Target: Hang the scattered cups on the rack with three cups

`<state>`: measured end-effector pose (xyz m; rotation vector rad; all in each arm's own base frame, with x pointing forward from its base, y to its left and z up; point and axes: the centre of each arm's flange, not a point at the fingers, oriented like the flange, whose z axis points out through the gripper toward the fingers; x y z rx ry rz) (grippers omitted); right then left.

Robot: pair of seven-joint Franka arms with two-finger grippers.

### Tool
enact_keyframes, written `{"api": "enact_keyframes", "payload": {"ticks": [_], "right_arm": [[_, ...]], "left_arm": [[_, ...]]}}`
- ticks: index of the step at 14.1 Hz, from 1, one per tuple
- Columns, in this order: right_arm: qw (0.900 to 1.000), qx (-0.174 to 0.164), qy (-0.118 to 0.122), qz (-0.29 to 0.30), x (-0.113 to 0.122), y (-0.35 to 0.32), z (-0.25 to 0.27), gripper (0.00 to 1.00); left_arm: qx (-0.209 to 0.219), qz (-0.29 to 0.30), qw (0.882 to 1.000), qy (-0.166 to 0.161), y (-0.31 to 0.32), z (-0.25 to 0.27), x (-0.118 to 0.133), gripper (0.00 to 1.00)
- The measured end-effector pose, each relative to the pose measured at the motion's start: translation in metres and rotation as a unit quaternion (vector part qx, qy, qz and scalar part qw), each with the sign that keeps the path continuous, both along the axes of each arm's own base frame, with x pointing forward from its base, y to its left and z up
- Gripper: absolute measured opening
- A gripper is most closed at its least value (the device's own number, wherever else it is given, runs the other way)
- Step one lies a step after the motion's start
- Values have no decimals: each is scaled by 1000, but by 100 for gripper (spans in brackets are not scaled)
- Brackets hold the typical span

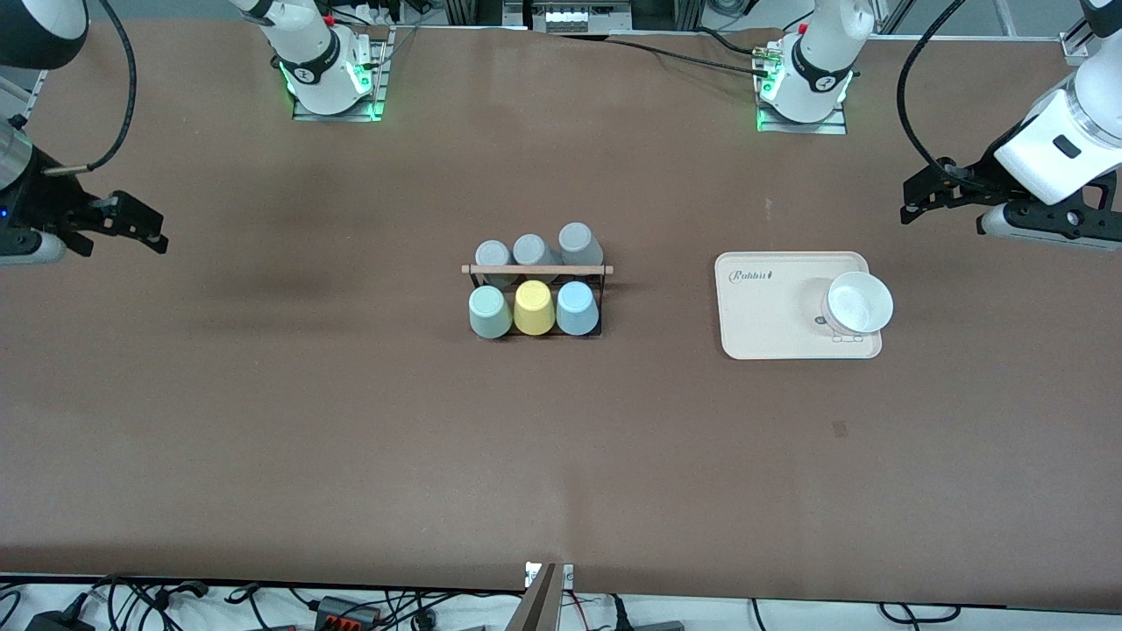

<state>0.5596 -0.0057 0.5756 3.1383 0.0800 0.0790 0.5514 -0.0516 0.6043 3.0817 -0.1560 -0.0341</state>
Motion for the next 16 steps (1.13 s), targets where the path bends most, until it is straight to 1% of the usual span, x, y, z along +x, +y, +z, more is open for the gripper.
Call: {"api": "enact_keyframes", "payload": {"ticks": [3, 8, 12, 16], "right_arm": [[1000, 0, -1, 0, -11, 0, 3, 100], [1000, 0, -2, -2, -13, -2, 6, 100], [1000, 1, 9, -2, -17, -2, 6, 100], [1000, 1, 9, -2, -17, -2, 6, 100]], "left_arm": [[0, 0, 1000, 0, 0, 0, 0, 100], [0, 0, 1000, 0, 0, 0, 0, 100], [0, 0, 1000, 0, 0, 0, 0, 100], [0, 0, 1000, 0, 0, 0, 0, 100]]}}
